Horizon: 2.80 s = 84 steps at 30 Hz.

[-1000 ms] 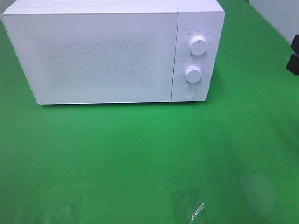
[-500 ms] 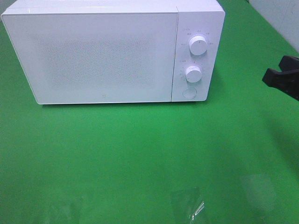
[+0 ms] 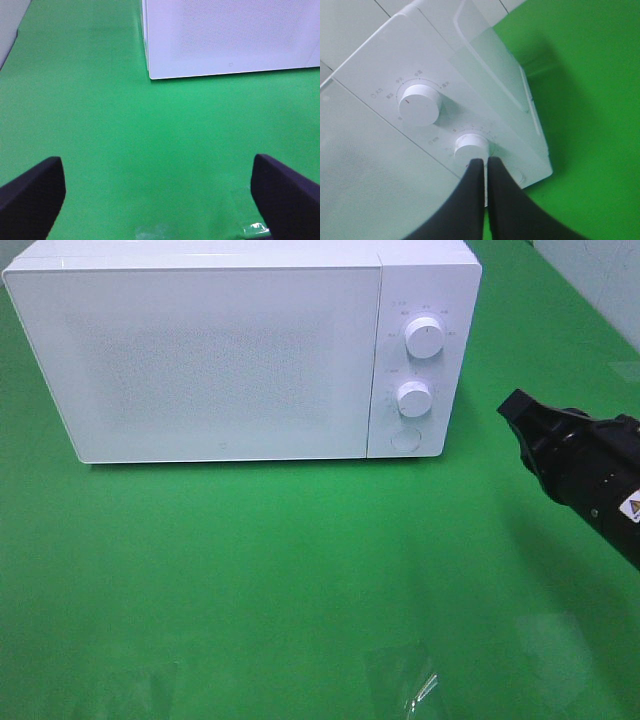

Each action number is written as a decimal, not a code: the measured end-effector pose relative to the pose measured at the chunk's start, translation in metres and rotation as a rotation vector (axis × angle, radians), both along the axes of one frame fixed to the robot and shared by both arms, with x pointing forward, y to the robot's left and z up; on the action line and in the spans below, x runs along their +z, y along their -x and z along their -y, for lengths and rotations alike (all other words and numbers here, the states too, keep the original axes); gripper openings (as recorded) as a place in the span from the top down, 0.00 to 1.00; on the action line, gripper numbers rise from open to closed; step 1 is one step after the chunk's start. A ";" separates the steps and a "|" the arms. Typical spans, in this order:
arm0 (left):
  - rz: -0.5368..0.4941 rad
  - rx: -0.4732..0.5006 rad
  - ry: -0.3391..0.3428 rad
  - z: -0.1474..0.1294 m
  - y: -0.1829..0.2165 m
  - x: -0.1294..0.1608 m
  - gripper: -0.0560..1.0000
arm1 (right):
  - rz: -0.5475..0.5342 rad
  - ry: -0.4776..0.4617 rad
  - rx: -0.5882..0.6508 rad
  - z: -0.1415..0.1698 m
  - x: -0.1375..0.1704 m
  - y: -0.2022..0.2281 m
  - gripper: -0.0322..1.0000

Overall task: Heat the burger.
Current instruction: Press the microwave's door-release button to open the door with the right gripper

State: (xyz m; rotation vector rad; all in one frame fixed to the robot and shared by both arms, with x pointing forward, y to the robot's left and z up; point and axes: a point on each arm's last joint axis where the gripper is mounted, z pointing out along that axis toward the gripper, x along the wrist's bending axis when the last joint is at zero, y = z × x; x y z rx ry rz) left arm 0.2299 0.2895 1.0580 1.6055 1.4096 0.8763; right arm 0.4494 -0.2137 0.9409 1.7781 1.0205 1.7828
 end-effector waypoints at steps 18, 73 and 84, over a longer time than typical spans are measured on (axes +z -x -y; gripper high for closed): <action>0.000 0.000 0.000 0.000 0.000 0.000 0.07 | -0.361 -0.686 -0.058 -0.013 -0.036 -0.003 0.97; 0.001 0.000 0.000 0.000 0.000 0.000 0.07 | -0.397 -0.817 -0.261 -0.061 -0.078 -0.112 0.97; 0.001 0.000 0.000 0.000 0.000 0.000 0.07 | -0.392 -0.866 -0.299 -0.072 -0.075 -0.115 0.97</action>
